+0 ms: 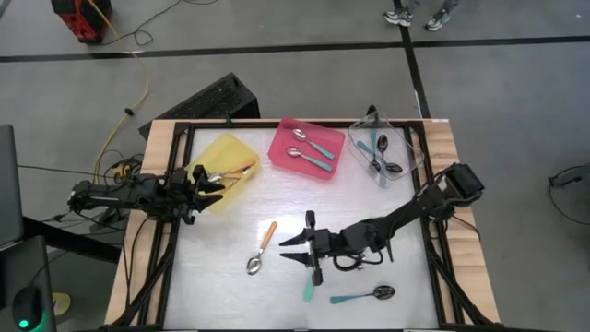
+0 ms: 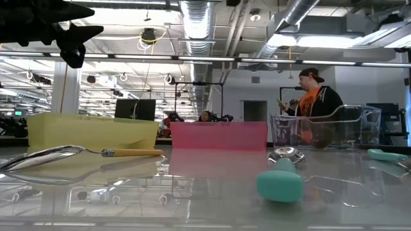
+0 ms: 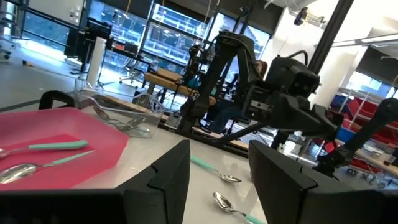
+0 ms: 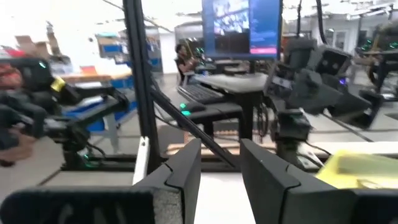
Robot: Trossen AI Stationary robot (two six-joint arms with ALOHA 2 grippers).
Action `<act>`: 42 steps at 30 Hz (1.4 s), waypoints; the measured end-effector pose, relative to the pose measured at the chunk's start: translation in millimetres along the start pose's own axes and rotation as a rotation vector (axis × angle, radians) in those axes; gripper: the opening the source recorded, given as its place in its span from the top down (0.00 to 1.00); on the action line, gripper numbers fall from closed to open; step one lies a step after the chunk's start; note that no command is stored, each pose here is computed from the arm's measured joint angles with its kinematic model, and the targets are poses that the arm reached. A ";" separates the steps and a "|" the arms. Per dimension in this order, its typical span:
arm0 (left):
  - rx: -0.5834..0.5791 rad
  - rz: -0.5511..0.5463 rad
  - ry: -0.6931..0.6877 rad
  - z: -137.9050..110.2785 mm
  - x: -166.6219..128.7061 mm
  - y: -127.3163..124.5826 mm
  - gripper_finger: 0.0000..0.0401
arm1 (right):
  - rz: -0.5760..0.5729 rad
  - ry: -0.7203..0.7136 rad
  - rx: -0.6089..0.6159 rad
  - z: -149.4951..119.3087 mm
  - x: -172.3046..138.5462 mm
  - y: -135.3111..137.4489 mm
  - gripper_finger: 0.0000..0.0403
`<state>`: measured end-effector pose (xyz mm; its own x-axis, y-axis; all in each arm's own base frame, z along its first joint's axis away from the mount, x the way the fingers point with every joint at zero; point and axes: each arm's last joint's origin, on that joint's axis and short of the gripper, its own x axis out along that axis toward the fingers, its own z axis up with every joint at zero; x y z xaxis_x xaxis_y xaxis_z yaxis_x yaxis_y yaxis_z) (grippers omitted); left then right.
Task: Sort silverware by color (type)
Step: Put the green spoon into the red bin
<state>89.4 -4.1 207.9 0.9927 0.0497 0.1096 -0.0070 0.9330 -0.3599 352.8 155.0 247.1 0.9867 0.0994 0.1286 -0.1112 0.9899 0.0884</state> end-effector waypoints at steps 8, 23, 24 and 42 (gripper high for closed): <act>0.000 0.000 0.000 0.0 0.0 0.0 0.63 | 0.031 -0.010 0.002 1.5 1.8 -4.6 0.66; 0.006 0.000 0.001 -0.1 0.0 0.0 0.63 | 0.025 -0.005 0.010 1.0 2.4 -6.6 0.66; 0.006 -0.001 0.001 -0.1 0.0 0.0 0.63 | 0.025 -0.005 0.010 1.0 2.4 -6.6 0.66; 0.005 -0.001 0.001 -0.1 0.0 0.0 0.63 | 0.016 0.027 0.034 -1.9 3.2 -9.6 0.66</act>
<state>89.4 -4.1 207.8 0.9929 0.0482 0.1088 -0.0065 0.9349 -0.3547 357.2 146.0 244.8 0.9876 0.1180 0.1036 -0.1302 0.9842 0.1199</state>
